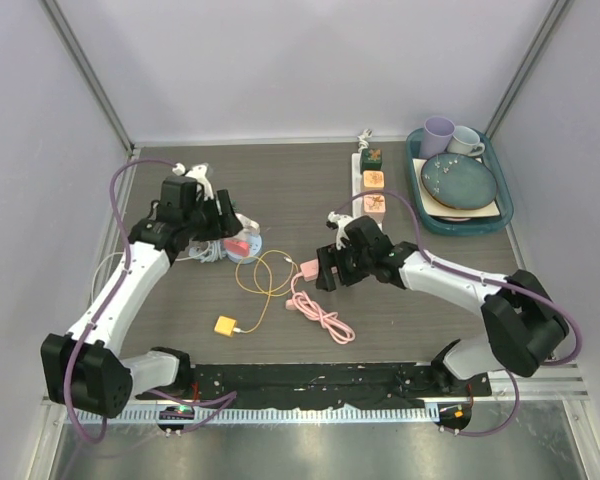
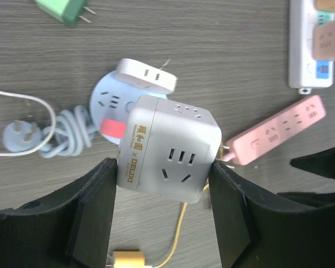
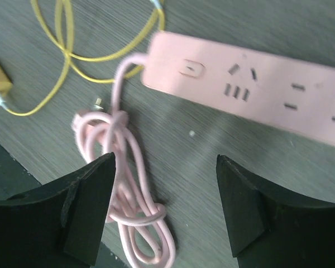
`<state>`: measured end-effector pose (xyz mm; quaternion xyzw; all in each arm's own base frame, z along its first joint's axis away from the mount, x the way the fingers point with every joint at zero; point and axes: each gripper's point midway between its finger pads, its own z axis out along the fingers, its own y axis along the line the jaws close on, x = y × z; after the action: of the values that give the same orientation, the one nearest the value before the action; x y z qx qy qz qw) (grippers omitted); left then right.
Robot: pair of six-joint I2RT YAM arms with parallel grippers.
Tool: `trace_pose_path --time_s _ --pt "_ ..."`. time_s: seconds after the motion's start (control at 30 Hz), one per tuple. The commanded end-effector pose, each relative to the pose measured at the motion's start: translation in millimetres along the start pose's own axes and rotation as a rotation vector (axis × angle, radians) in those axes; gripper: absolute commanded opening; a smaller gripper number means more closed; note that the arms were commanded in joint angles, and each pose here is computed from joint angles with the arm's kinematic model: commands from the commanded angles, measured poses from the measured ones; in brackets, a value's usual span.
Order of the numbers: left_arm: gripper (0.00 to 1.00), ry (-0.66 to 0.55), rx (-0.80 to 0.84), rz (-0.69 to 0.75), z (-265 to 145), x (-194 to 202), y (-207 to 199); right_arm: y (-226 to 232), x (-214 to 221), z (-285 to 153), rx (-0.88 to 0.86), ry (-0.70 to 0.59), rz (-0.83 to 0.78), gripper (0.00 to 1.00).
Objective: Insert the plug
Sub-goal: Pick up the plug from the center of the board.
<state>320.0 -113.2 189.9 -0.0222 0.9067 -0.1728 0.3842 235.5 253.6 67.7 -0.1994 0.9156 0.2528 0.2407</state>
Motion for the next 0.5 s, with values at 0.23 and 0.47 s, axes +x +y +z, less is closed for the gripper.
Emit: trace_pose_path --time_s 0.23,0.47 --pt "0.13 -0.051 0.141 -0.124 5 -9 -82 86 -103 -39 -0.189 -0.578 -0.368 0.79" --pt "0.14 -0.065 0.165 0.138 3 -5 -100 88 -127 -60 -0.148 -0.553 -0.364 0.81"
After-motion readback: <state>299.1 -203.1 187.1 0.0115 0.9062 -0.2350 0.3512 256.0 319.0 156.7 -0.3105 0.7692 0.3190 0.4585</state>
